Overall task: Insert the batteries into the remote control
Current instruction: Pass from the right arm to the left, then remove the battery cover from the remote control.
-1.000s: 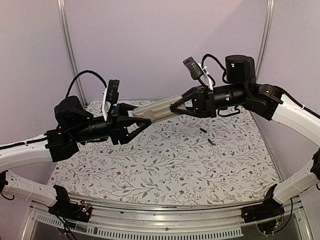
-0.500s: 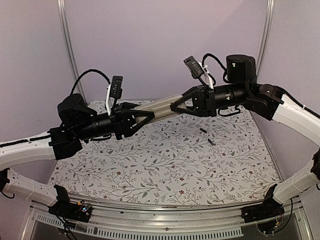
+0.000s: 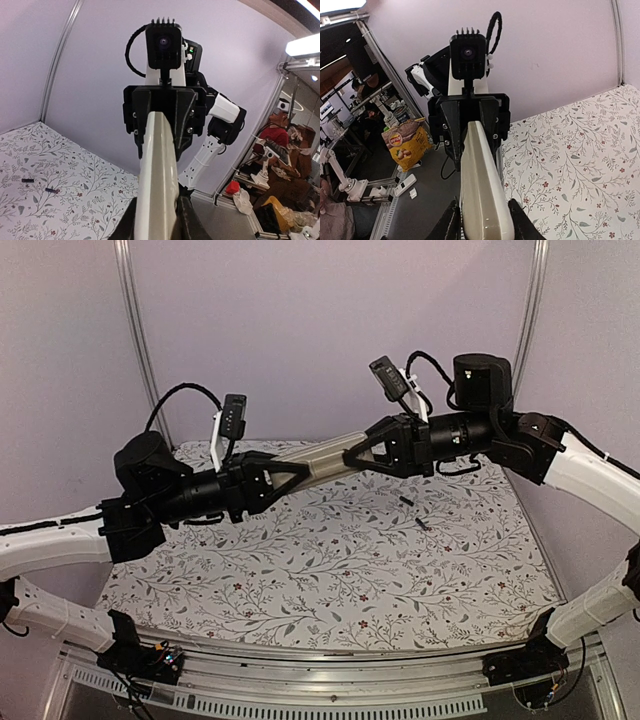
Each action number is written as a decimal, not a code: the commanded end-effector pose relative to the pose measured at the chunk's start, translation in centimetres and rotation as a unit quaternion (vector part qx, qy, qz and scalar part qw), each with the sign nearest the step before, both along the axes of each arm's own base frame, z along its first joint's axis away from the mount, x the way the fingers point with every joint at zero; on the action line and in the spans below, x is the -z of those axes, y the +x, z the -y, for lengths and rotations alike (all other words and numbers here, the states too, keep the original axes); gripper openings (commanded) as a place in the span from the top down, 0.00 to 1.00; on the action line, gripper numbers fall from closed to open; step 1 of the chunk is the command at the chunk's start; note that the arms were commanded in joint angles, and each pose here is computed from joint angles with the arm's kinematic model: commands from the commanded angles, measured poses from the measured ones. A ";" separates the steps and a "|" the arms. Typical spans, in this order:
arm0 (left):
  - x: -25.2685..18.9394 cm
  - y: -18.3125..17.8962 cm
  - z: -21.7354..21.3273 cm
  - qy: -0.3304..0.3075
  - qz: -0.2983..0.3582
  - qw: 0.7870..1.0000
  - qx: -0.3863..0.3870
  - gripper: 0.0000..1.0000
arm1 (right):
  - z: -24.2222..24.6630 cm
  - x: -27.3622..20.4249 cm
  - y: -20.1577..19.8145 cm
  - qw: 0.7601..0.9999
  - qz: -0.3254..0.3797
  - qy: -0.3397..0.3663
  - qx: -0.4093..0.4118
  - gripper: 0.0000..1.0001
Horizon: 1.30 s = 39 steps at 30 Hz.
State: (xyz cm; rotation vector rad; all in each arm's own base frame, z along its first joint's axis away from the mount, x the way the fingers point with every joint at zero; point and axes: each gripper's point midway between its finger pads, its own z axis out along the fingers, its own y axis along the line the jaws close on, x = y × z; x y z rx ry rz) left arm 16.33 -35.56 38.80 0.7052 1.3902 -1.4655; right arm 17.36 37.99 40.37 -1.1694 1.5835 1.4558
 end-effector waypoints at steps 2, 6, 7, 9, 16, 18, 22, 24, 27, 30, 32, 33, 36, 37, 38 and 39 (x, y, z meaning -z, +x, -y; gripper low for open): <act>2.5 1.2 -0.7 0.006 -0.051 0.998 -0.038 1.00 | 0.6 2.5 1.8 0.998 -0.024 -0.026 0.045 0.45; 5.1 2.2 -1.5 0.003 -0.104 0.993 -0.061 1.00 | 2.4 4.4 3.4 0.995 -0.034 -0.046 0.083 0.15; 6.0 2.5 -1.6 0.006 -0.121 0.991 -0.065 1.00 | 3.0 4.8 3.8 0.994 -0.038 -0.050 0.093 0.13; 7.7 3.3 -1.9 0.010 -0.159 0.985 -0.070 1.00 | 4.3 6.2 5.0 0.990 -0.045 -0.066 0.117 0.12; 10.9 4.8 -2.4 0.004 -0.186 0.982 -0.020 1.00 | 5.1 11.2 7.0 0.979 -0.085 -0.130 0.130 0.25; 12.2 5.4 -1.7 0.015 -0.196 0.981 -0.004 1.00 | 4.8 12.0 7.3 0.978 -0.093 -0.140 0.123 0.27; 13.0 5.4 -1.0 -0.002 -0.208 0.977 0.045 1.00 | 4.3 13.2 8.1 0.973 -0.102 -0.154 0.137 0.27; 13.0 5.5 -0.7 -0.008 -0.207 0.977 0.057 1.00 | 4.1 13.7 8.1 0.972 -0.110 -0.159 0.136 0.30; 13.6 6.0 -0.4 0.002 -0.207 0.977 0.052 1.00 | 3.8 14.4 8.4 0.969 -0.124 -0.165 0.139 0.39; 13.5 6.1 -0.5 -0.003 -0.199 0.979 0.050 1.00 | 3.6 14.8 8.6 0.966 -0.139 -0.166 0.141 0.49; 13.7 6.3 -0.5 -0.001 -0.201 0.979 0.044 1.00 | 3.4 15.4 8.7 0.964 -0.151 -0.170 0.140 0.51; 13.7 6.4 -0.5 -0.001 -0.202 0.979 0.042 1.00 | 3.3 15.6 8.6 0.963 -0.155 -0.171 0.138 0.51; 13.9 6.5 -0.5 -0.002 -0.205 0.978 0.043 1.00 | 2.9 15.7 8.5 0.963 -0.163 -0.168 0.135 0.50; 14.0 6.5 -0.5 -0.001 -0.207 0.977 0.042 1.00 | 2.7 15.7 8.4 0.963 -0.166 -0.167 0.133 0.51; 14.0 6.5 -0.5 -0.001 -0.209 0.977 0.040 1.00 | 2.6 15.7 8.3 0.963 -0.166 -0.166 0.131 0.50; 14.0 6.7 -0.6 -0.002 -0.211 0.977 0.035 1.00 | 2.4 15.7 8.2 0.963 -0.166 -0.167 0.130 0.50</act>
